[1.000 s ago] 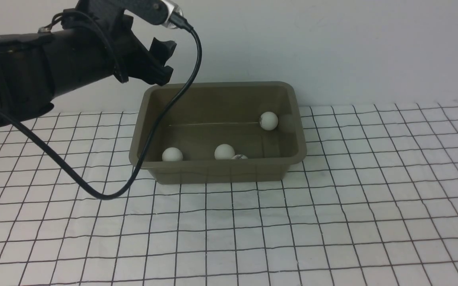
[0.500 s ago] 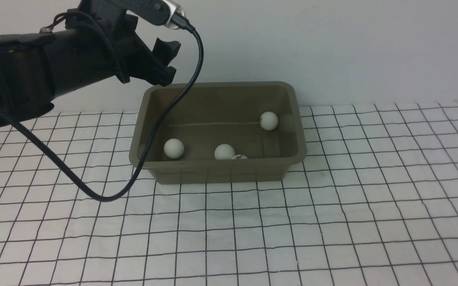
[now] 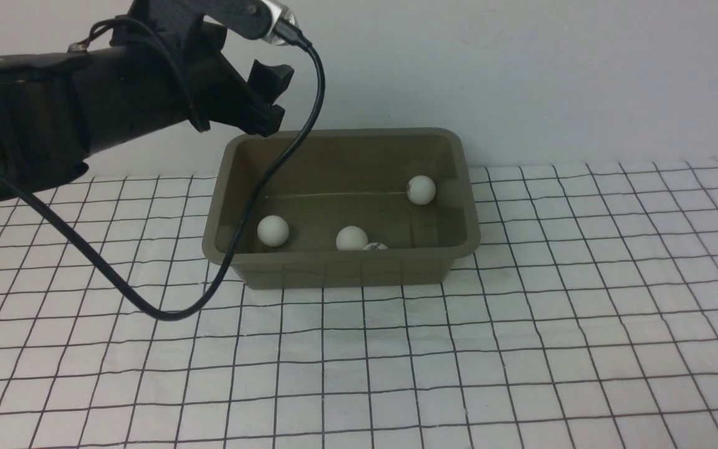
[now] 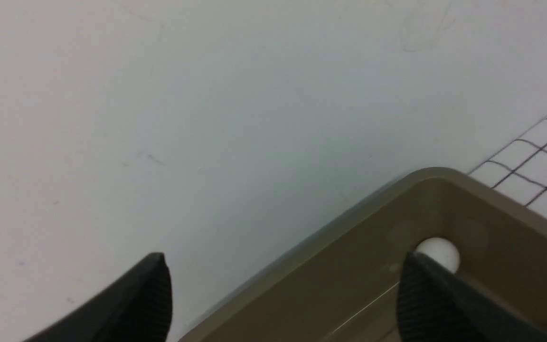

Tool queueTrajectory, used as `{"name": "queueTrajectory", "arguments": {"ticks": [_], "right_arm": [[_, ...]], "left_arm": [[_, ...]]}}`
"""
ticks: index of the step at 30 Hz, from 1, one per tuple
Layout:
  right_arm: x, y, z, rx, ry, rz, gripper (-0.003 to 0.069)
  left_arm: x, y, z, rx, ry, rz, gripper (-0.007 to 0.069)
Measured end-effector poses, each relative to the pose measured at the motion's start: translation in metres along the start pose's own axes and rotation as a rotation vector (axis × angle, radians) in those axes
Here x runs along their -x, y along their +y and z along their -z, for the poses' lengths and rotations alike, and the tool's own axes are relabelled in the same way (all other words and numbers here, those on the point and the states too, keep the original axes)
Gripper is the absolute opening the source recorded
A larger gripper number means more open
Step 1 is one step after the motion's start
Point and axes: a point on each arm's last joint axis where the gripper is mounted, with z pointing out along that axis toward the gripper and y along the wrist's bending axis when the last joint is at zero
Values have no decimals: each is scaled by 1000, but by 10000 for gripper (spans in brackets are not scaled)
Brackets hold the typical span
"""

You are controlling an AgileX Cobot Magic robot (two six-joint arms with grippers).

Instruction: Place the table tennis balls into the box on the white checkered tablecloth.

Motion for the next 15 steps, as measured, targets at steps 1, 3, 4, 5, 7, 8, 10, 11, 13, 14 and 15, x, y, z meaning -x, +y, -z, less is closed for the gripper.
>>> {"name": "queueTrajectory", "arguments": {"ticks": [1,3,4,5,7,8,10,11,13,14,15], "right_arm": [[-2,0,-1,0,4,-1,483],[-3,0,-2,-2,4,-2,483],[-3,0,-2,-3,2,-2,483],[-3,0,-2,-4,1,-2,483],[-3,0,-2,-4,-1,-2,483],[-3,0,-2,-5,-1,-3,483],[-3,0,-2,-5,-1,-3,483],[-3,0,-2,-5,-2,-3,483],[-3,0,-2,-5,-2,-3,483],[-3,0,-2,-5,-2,-3,483],[-3,0,-2,-5,-2,-3,483]], "left_arm": [[0,-1,0,-6,-2,-1,573],[2,-5,0,-29,-12,-3,573],[2,-6,0,-39,-16,-4,573],[3,-7,0,-54,-23,-6,573],[4,-9,0,-73,-31,-8,573],[5,-14,0,-113,-50,-9,573],[8,-20,1,-180,-81,-11,573],[9,-22,2,-202,-90,-12,573],[13,-30,4,-296,-133,-15,573],[14,-32,5,-323,-145,-16,573],[15,-36,7,-353,-158,-18,573]]}}
